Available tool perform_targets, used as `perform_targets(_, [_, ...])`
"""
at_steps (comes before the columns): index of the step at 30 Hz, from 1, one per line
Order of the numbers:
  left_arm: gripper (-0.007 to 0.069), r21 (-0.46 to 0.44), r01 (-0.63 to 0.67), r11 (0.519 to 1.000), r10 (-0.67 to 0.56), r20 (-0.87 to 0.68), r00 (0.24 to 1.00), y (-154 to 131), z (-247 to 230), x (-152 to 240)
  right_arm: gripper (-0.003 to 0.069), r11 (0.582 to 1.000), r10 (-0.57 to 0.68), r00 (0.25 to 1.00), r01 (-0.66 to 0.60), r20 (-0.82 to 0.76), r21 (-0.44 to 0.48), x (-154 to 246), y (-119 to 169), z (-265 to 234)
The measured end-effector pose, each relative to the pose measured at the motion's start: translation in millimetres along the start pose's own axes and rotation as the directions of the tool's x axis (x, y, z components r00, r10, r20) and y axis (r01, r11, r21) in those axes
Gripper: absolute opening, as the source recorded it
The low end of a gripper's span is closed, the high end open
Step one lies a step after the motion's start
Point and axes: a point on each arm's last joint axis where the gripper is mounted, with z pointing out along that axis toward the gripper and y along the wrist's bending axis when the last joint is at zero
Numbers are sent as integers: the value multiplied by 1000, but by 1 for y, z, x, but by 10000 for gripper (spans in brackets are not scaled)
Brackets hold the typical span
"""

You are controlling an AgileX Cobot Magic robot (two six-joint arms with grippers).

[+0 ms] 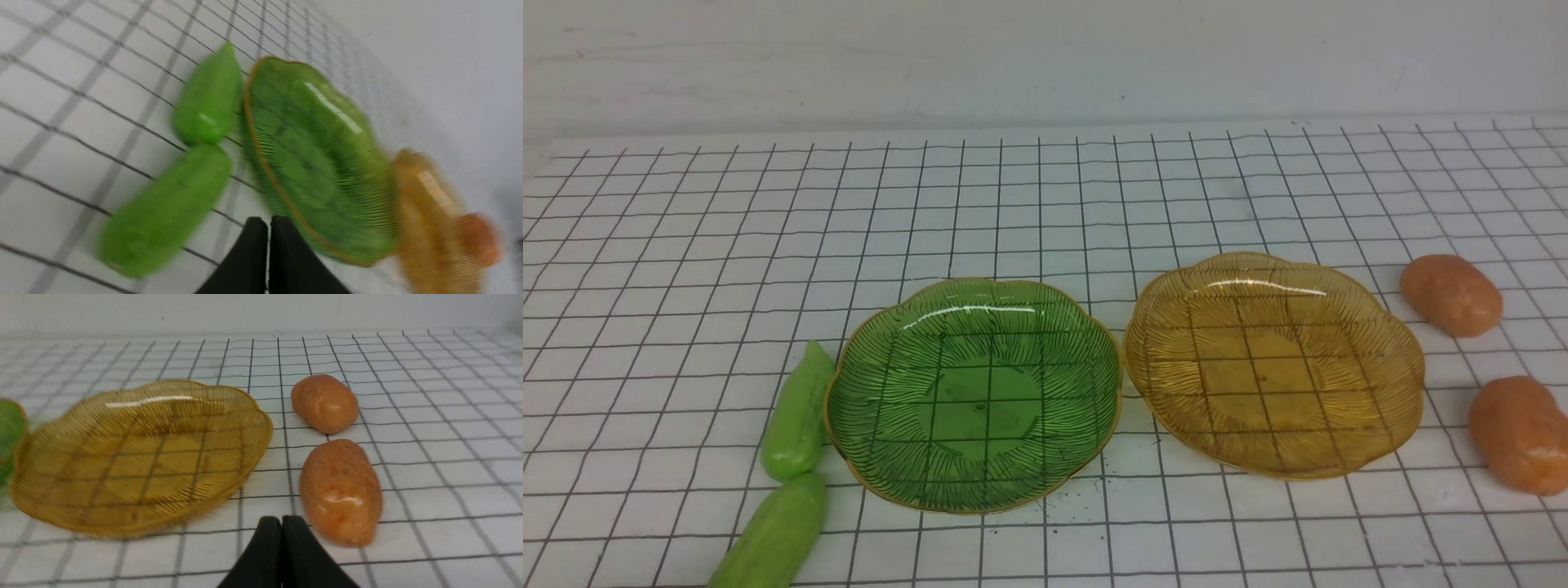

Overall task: Put different types of vegetables on the plate.
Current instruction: 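Put the potato onto the plate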

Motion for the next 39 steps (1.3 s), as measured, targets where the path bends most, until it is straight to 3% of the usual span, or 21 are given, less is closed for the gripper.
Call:
perform_targets(3, [-8,47,149,988,-148,-19,989,-4,0,1,-15,965,261,965,-260,14,-45,-1,4,0])
perform_targets(7, [-8,62,184,981,-183,-27,983,-6,0,1,-15,814,575,818,-570,15,-108,-6,7,0])
perform_targets(9, [-8,68,185,980,-183,-30,983,-6,0,2,-15,747,659,752,-652,9,-129,-7,8,0])
perform_targets(12, [-8,93,202,975,-199,-39,979,-9,0,2,-15,697,712,702,-701,29,-148,-10,8,-1])
perform_targets(14, [-8,108,191,976,-188,-40,981,-11,-1,1,-15,687,723,689,-710,52,-155,-12,6,-1])
perform_targets(19, [-8,205,11,979,-16,19,1000,-41,-13,-15,-15,650,759,643,-740,103,-175,-17,3,-1])
perform_targets(22, [-8,198,-55,979,57,-6,998,-59,-14,-23,-15,705,709,689,-684,151,-187,-27,3,-5])
perform_targets(24, [-8,183,-119,976,130,-49,990,-71,-14,-28,-15,785,619,747,-585,243,-203,-46,2,-12])
perform_targets(25, [-8,155,-179,972,196,-102,975,-81,-10,-33,-15,844,536,782,-496,317,-205,-64,3,-20])
perform_targets(28, [-8,89,-281,956,295,-269,917,-93,3,-40,-13,920,390,841,-348,375,-178,-94,7,-29])
perform_targets(29, [-8,41,-341,939,328,-404,854,-96,13,-43,-12,935,351,880,-310,320,-173,-102,11,-26])
perform_targets(31, [-8,-10,-405,914,340,-525,780,-95,24,-47,-12,942,316,931,-285,180,-180,-107,18,-16])
perform_targets(33, [-8,-69,-494,867,333,-659,675,-90,40,-53,-12,937,283,954,-297,-95,-183,-102,26,5])
perform_targets(35, [-8,-113,-562,820,296,-756,584,-84,56,-60,-10,929,286,904,-343,-317,-141,-93,29,24])
perform_targets(39, [-7,-150,-598,788,223,-835,504,-71,77,-62,-8,937,302,831,-348,-466,-13,-88,23,53])
